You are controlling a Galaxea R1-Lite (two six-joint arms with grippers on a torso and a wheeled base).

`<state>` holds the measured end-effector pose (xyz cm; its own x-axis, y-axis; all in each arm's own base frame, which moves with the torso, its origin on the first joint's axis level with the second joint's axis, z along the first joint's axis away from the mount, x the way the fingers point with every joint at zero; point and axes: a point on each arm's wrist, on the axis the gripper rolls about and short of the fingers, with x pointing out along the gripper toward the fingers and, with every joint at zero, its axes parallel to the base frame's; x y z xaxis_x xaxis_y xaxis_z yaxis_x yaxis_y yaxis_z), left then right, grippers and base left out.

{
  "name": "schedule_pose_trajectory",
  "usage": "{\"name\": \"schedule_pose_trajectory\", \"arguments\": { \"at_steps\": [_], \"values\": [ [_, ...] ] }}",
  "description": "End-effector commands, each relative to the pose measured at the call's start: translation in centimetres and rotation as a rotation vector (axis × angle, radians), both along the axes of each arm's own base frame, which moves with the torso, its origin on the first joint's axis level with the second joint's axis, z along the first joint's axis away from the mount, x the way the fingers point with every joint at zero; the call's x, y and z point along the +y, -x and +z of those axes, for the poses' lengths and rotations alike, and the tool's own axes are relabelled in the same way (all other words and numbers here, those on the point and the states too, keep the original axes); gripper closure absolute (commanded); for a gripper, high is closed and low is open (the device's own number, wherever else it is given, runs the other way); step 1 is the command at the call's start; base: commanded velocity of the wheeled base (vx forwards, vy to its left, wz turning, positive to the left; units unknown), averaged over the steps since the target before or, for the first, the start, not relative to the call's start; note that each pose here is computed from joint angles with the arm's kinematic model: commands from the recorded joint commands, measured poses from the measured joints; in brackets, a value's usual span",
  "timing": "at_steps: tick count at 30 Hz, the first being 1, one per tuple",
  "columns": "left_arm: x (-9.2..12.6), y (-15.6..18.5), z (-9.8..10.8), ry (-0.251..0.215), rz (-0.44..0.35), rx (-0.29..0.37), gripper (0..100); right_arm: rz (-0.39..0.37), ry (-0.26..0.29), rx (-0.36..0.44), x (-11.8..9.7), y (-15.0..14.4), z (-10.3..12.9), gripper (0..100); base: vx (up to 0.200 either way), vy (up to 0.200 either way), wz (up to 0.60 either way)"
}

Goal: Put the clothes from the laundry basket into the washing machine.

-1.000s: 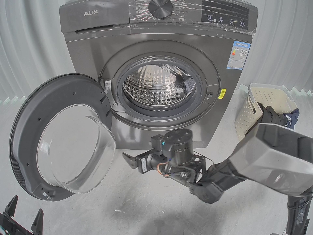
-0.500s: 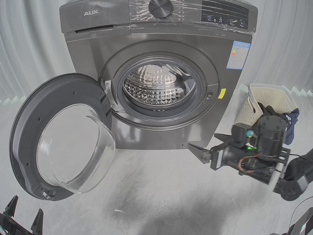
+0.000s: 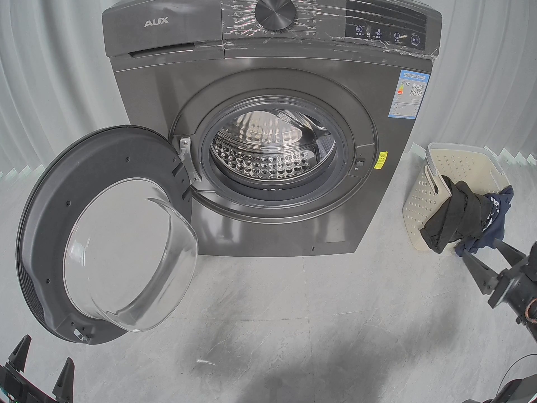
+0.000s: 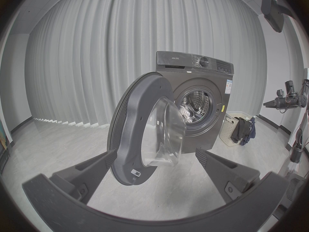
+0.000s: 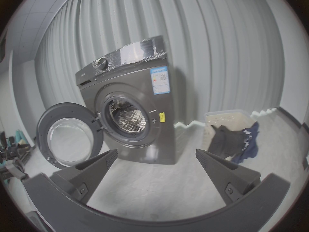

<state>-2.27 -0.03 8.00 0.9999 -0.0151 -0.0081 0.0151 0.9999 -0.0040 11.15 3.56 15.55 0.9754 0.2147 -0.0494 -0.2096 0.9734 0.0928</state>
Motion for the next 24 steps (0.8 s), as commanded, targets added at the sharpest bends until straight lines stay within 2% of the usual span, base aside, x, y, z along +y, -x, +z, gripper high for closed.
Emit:
{"name": "schedule_pose_trajectory", "arguments": {
  "at_steps": [1,6,12,17,20,24],
  "values": [
    [0.0,0.0,-0.5,0.001,0.000,-0.002,0,-0.160,0.041,-0.125,-2.9,5.1,-0.8,0,0.000,0.000,0.00],
    [0.0,0.0,-0.5,0.001,0.000,-0.002,0,-0.188,0.050,-0.087,-3.4,8.4,-2.6,0,0.000,0.000,0.00],
    [0.0,0.0,-0.5,-0.001,0.000,-0.002,0,-0.230,0.042,-0.088,-3.8,11.7,-5.3,0,0.000,0.000,0.00],
    [0.0,0.0,-0.5,-0.001,0.000,-0.002,0,-0.199,0.051,-0.071,-3.6,13.1,-7.2,0,0.000,0.000,0.00],
    [0.0,0.0,-0.5,-0.001,0.000,-0.002,0,-0.205,0.052,-0.094,-3.6,13.3,-7.3,0,0.000,0.000,0.00],
    [0.0,0.0,-0.5,0.001,0.000,-0.002,0,-0.230,0.058,-0.037,-3.6,13.4,-8.1,0,0.000,0.000,0.00]
  ]
}}
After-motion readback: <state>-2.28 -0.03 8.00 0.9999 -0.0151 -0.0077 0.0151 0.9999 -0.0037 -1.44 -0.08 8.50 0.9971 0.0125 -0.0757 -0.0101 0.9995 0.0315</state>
